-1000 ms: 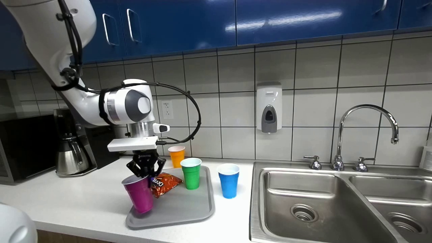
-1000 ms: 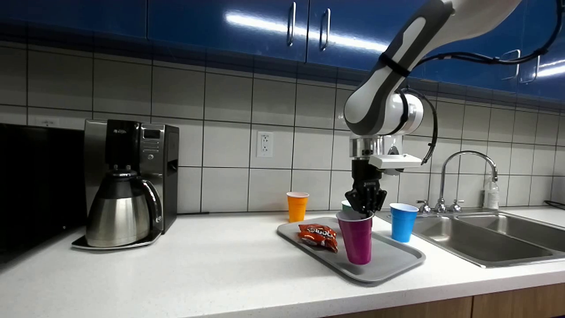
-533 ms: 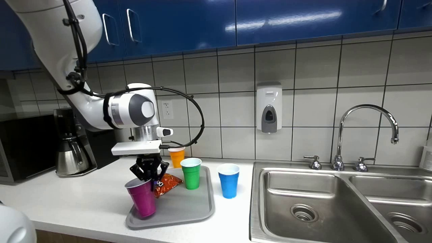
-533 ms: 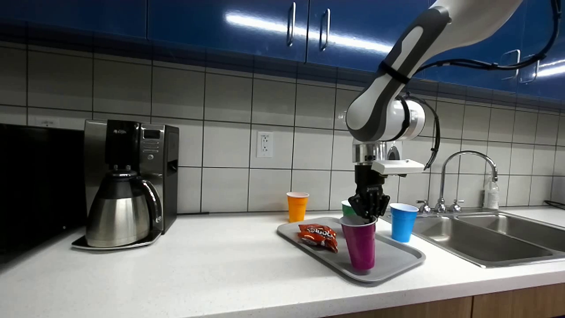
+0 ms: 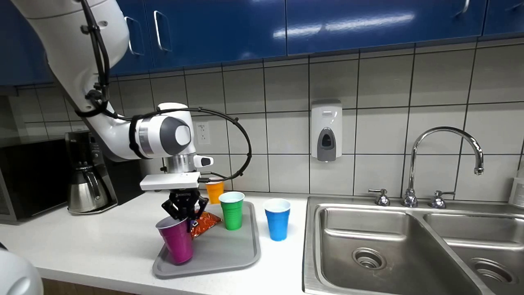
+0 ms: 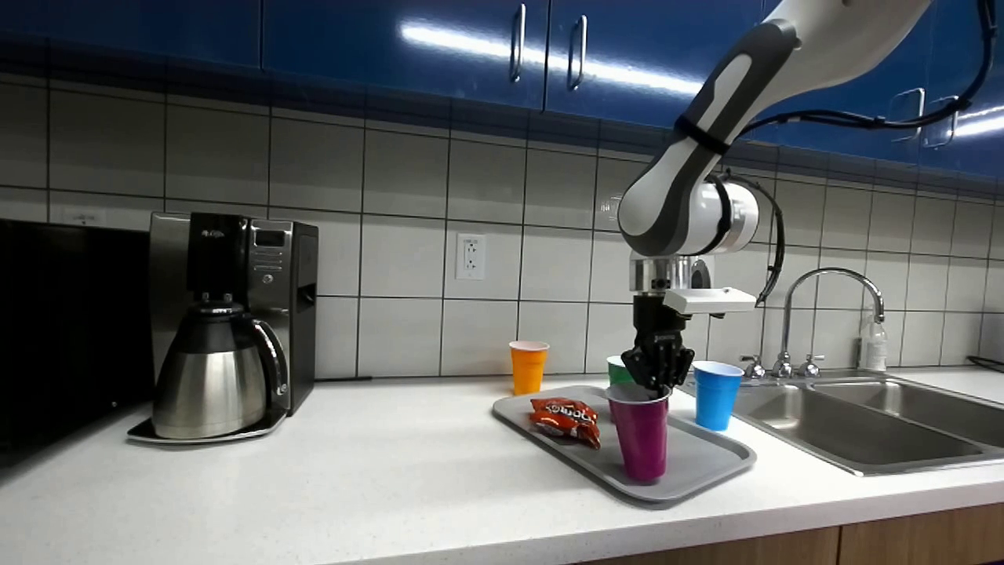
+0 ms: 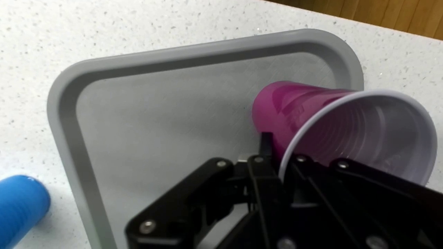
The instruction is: Put the purple, blue and green cups onto the tray
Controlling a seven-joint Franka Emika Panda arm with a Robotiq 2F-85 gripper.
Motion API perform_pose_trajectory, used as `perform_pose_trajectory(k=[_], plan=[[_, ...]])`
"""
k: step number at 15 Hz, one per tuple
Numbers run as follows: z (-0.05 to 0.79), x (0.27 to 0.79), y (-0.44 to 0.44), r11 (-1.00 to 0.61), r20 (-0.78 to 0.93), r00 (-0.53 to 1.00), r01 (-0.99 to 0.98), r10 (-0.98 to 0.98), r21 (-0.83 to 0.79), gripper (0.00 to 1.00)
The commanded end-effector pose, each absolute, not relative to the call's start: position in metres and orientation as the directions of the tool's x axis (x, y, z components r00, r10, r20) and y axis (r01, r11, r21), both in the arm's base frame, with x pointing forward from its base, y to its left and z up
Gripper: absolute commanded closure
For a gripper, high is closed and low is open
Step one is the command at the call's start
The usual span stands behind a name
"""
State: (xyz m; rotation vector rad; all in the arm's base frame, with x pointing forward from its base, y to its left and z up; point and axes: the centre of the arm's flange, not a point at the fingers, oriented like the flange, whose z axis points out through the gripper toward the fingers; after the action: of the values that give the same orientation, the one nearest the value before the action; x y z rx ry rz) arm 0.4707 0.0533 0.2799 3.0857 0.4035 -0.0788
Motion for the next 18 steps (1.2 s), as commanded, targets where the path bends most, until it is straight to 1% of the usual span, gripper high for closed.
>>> perform_pose_trajectory(k=[1, 12, 13, 14, 15, 18], plan=[[0.279, 0.472, 0.052, -0.958, -0.032, 0.958, 0.287, 0.286, 0.014, 0.99], [0.269, 0.479, 0.07, -0.953, -0.017, 0.953, 0.301, 0.301, 0.009, 0.99], [0.27, 0.479, 0.071, -0.954, -0.021, 0.954, 0.301, 0.3, 0.011, 0.7], [0.271, 0.48, 0.073, -0.954, -0.021, 0.954, 0.3, 0.3, 0.012, 0.69], [0.271, 0.48, 0.074, -0.953, -0.024, 0.953, 0.302, 0.301, 0.013, 0.64], [0.279, 0.482, 0.076, -0.955, -0.021, 0.955, 0.297, 0.297, 0.009, 0.41]])
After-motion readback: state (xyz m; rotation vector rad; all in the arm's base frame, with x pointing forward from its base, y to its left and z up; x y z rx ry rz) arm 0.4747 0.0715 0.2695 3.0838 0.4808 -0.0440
